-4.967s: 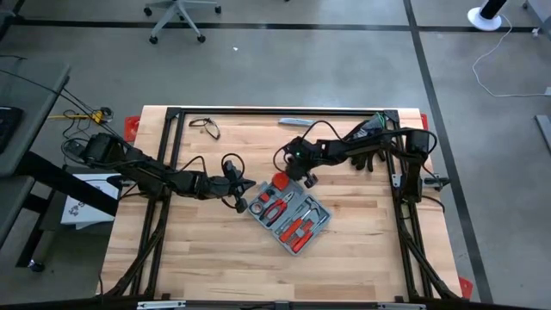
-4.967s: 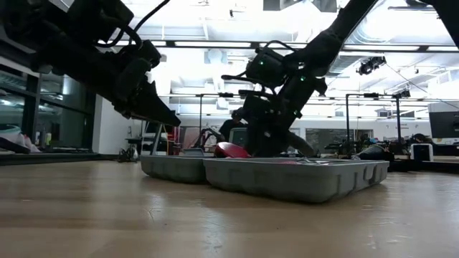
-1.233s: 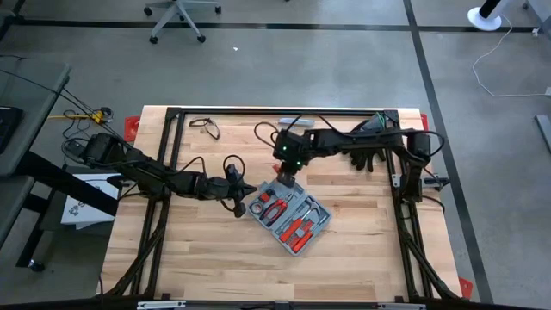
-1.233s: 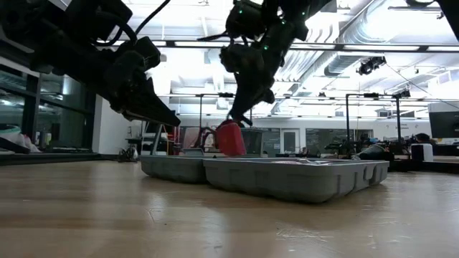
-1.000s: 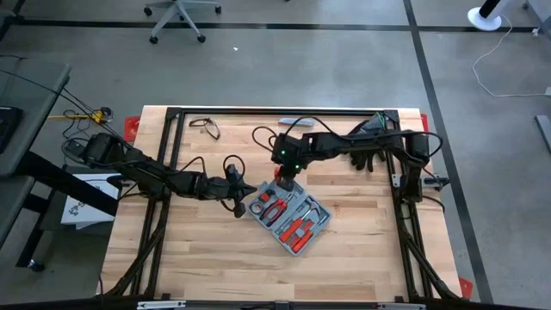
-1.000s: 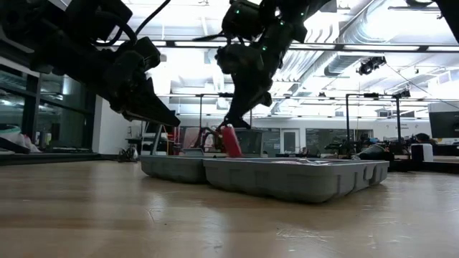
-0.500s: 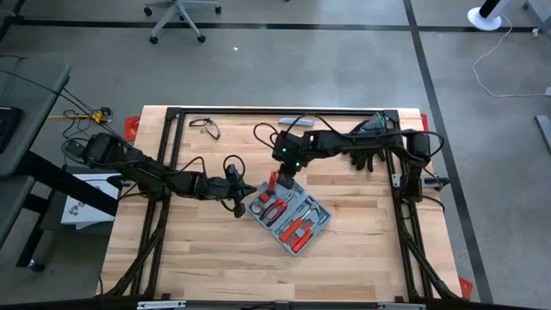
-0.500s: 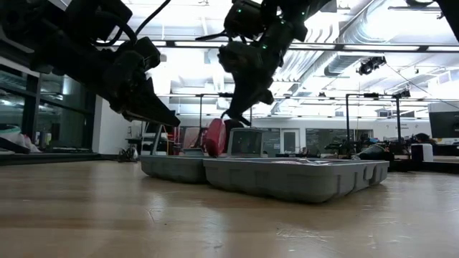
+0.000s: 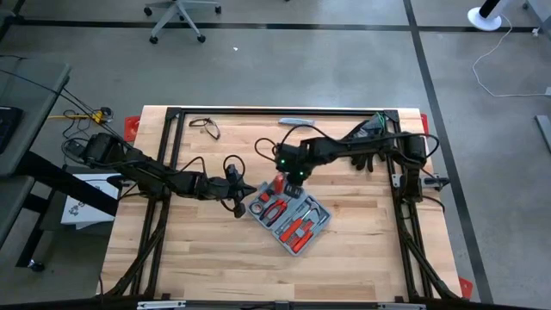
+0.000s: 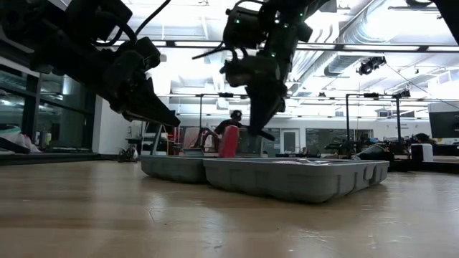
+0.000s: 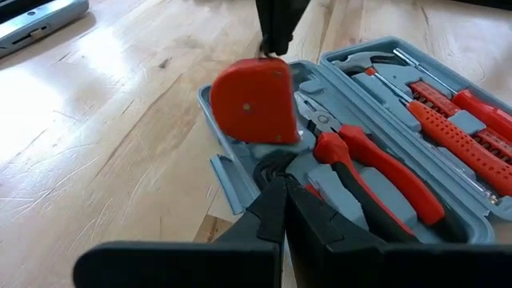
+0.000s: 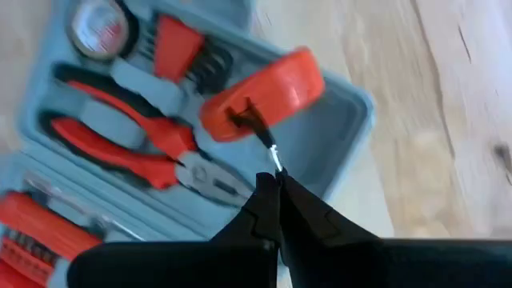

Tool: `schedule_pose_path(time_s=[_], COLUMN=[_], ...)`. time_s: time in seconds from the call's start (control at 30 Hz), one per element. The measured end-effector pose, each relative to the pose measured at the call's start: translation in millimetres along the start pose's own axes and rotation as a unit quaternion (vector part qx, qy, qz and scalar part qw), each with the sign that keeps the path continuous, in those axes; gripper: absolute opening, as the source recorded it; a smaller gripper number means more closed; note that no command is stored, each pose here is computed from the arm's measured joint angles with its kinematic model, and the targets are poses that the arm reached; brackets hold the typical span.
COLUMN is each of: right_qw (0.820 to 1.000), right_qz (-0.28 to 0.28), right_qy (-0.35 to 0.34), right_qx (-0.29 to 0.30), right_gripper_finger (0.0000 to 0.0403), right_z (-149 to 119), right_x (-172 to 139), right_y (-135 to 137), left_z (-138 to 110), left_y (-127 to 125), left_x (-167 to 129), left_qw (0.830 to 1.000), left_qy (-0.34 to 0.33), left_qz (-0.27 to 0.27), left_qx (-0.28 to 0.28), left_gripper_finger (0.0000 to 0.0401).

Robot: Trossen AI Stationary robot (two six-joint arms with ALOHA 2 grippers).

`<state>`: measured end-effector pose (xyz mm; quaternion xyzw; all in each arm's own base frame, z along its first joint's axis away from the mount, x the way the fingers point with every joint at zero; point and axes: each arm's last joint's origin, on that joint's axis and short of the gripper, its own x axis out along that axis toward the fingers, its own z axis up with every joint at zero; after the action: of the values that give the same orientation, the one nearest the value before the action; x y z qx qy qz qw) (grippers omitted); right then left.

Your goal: Prefit tool cases

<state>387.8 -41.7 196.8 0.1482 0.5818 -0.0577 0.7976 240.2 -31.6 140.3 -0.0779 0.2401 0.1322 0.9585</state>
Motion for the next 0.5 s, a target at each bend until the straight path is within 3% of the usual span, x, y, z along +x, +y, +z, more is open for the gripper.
schedule_pose_path(time_s=[0.23, 0.5], right_qw=[0.999, 0.999], right_qz=[-0.007, 0.014], right_qy=[0.041, 0.03], right_qx=[-0.008, -0.027], right_gripper_finger=[0.0, 0.0], right_z=[-7.8, -6.8], right_x=[-0.3, 0.8], right_y=[-2.1, 7.2], left_z=[0.0, 0.0], left_y=[0.0, 0.0], left_x=[0.0, 0.0], left_qw=[1.0, 1.0], left_qy=[0.0, 0.0], left_qz=[0.0, 0.0], left_qx=[0.0, 0.0], left_gripper_finger=[0.0, 0.0])
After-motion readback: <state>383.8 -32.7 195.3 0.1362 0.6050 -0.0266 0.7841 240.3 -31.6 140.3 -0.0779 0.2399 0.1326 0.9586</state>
